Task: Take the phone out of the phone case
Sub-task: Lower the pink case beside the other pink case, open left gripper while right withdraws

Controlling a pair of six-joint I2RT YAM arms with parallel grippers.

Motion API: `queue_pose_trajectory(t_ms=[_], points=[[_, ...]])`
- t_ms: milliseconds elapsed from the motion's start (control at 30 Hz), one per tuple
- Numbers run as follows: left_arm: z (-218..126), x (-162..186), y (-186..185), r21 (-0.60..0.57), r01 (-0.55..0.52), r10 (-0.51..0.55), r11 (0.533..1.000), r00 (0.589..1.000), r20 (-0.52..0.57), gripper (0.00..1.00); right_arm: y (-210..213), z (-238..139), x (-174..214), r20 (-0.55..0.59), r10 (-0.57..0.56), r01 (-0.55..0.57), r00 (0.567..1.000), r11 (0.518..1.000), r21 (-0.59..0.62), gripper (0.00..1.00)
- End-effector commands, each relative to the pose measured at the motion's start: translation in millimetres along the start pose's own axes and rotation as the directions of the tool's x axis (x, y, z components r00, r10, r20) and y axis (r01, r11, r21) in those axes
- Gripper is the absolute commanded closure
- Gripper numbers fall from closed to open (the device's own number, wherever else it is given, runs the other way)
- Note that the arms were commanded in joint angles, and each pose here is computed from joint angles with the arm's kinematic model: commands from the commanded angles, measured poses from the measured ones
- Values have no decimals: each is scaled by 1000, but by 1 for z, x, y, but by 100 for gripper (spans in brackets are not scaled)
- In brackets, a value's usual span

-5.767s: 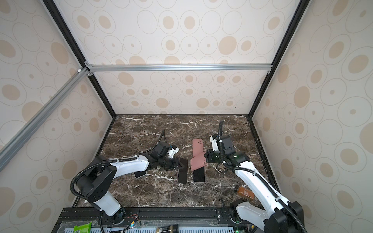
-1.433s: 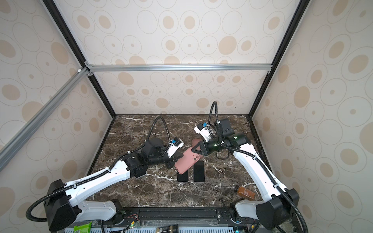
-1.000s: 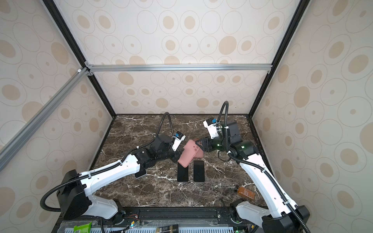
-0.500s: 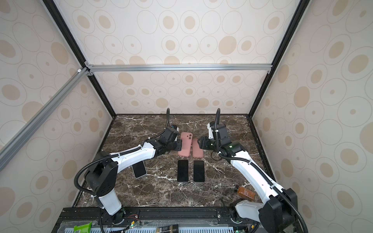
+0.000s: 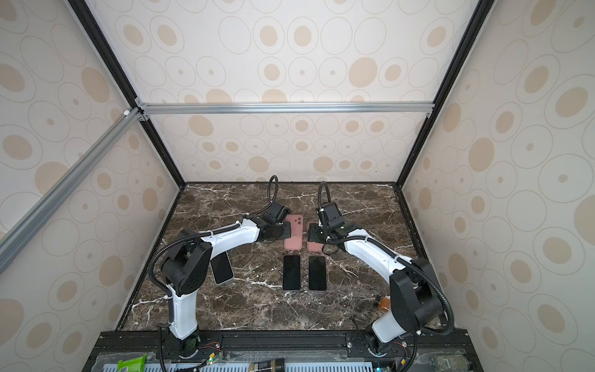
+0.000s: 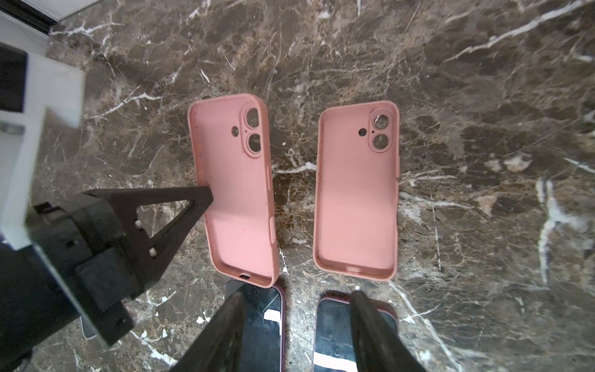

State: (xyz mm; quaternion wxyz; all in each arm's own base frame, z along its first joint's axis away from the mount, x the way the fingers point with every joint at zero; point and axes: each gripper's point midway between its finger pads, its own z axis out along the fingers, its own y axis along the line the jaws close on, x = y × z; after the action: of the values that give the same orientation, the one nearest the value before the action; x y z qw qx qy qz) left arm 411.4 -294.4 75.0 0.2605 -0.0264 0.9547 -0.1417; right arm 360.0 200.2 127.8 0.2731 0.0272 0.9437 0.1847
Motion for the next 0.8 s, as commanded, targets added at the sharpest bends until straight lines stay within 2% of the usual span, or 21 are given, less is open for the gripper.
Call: queue_pose_trajectory(t_ms=[0,700,767], points=[[1,-10,2,-35,42,-42,998,999,-8,100,11,2,-13,21,16,-15,1000,1000,-21,45],[35,-6,19,-166,8,-22,986,997,-79,100,5,12,5,-38,-11,11,999,1000,-11,42],[36,-5,19,-168,9,-22,986,996,-81,95,4,12,5,-38,-11,11,999,1000,-8,42]])
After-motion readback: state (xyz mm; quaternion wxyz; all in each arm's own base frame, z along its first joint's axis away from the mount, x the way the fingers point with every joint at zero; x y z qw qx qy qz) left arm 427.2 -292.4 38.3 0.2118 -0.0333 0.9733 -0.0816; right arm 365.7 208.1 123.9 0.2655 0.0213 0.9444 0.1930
